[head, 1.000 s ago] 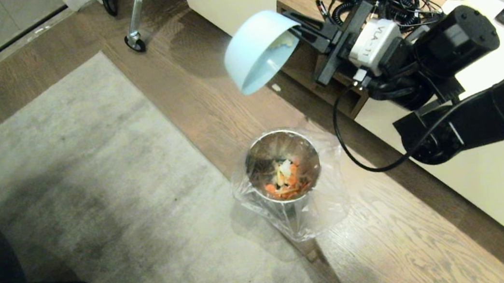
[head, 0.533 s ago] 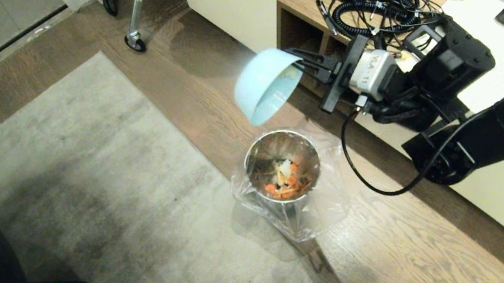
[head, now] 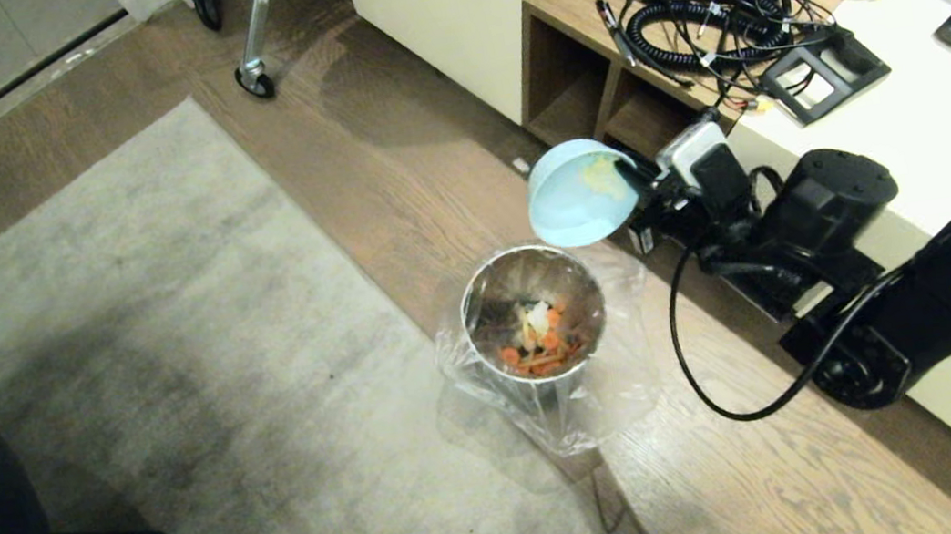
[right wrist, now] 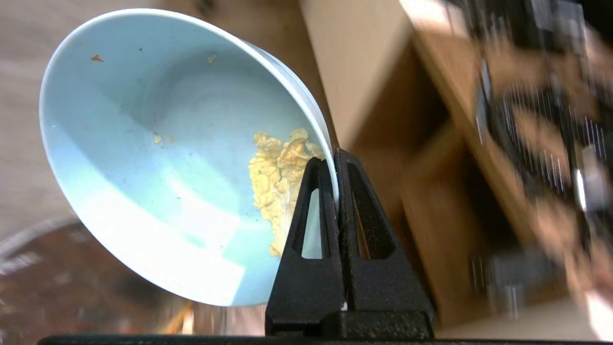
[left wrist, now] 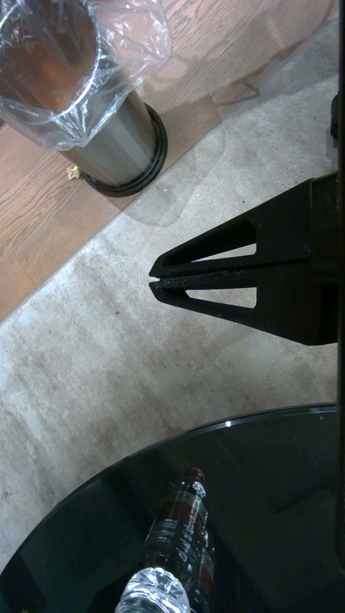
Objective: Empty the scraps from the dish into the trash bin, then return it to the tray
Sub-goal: Put the bowl back to the table
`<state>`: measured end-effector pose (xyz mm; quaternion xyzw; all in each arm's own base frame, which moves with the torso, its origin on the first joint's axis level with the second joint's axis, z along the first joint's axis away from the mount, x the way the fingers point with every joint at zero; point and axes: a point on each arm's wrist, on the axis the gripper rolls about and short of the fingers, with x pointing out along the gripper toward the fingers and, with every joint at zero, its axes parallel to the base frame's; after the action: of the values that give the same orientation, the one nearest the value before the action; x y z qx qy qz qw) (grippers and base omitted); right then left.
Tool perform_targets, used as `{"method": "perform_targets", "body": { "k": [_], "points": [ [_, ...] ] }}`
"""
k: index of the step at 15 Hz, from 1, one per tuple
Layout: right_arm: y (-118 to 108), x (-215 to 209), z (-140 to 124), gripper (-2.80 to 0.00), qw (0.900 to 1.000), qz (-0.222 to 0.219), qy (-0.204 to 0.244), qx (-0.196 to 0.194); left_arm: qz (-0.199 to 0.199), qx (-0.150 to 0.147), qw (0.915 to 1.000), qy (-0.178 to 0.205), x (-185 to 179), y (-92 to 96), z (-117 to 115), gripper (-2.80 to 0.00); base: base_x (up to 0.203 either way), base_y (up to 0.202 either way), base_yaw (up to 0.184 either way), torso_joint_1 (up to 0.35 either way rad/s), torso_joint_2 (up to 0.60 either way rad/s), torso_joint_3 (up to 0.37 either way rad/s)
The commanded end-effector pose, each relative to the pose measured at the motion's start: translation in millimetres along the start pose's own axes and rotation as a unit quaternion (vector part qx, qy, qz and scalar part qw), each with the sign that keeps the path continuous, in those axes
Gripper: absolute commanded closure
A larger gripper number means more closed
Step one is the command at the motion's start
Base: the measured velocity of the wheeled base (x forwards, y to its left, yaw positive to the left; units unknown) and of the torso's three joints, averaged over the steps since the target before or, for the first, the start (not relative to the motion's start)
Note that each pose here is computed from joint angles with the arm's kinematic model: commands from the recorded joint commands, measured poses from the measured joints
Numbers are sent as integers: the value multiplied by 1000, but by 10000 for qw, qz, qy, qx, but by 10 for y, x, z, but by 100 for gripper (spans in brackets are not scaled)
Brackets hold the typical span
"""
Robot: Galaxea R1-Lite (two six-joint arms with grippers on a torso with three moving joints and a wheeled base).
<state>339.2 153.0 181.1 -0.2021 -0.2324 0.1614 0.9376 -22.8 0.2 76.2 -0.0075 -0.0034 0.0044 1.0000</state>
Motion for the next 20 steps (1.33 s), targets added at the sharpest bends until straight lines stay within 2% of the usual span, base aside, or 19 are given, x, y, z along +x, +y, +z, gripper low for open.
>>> {"method": "perform_targets", "body": {
  "k": [1, 3, 7, 13, 18, 20],
  "points": [
    [28, -123, -71, 0, 9994, -80, 330, 64, 1, -2, 10000, -4, 0, 0, 0, 0, 0, 0, 0, 0, 0, 0],
    [49, -258, -103, 0, 9984, 21, 553, 143, 1, -2, 10000, -4, 0, 0, 0, 0, 0, 0, 0, 0, 0, 0],
    [20, -370, -82, 0, 9970, 45, 701, 331, -1, -2, 10000, -4, 0, 0, 0, 0, 0, 0, 0, 0, 0, 0],
    [-272, -552, -25, 0, 9890, -277, 1311, 621, 1, -2, 10000, -4, 0, 0, 0, 0, 0, 0, 0, 0, 0, 0],
    [-588, -915, -22, 0, 9732, -530, 2138, 655, 1, -2, 10000, -4, 0, 0, 0, 0, 0, 0, 0, 0, 0, 0],
    [-661, -1136, -37, 0, 9641, -616, 2491, 683, 1, -2, 10000, -4, 0, 0, 0, 0, 0, 0, 0, 0, 0, 0]
  ]
}}
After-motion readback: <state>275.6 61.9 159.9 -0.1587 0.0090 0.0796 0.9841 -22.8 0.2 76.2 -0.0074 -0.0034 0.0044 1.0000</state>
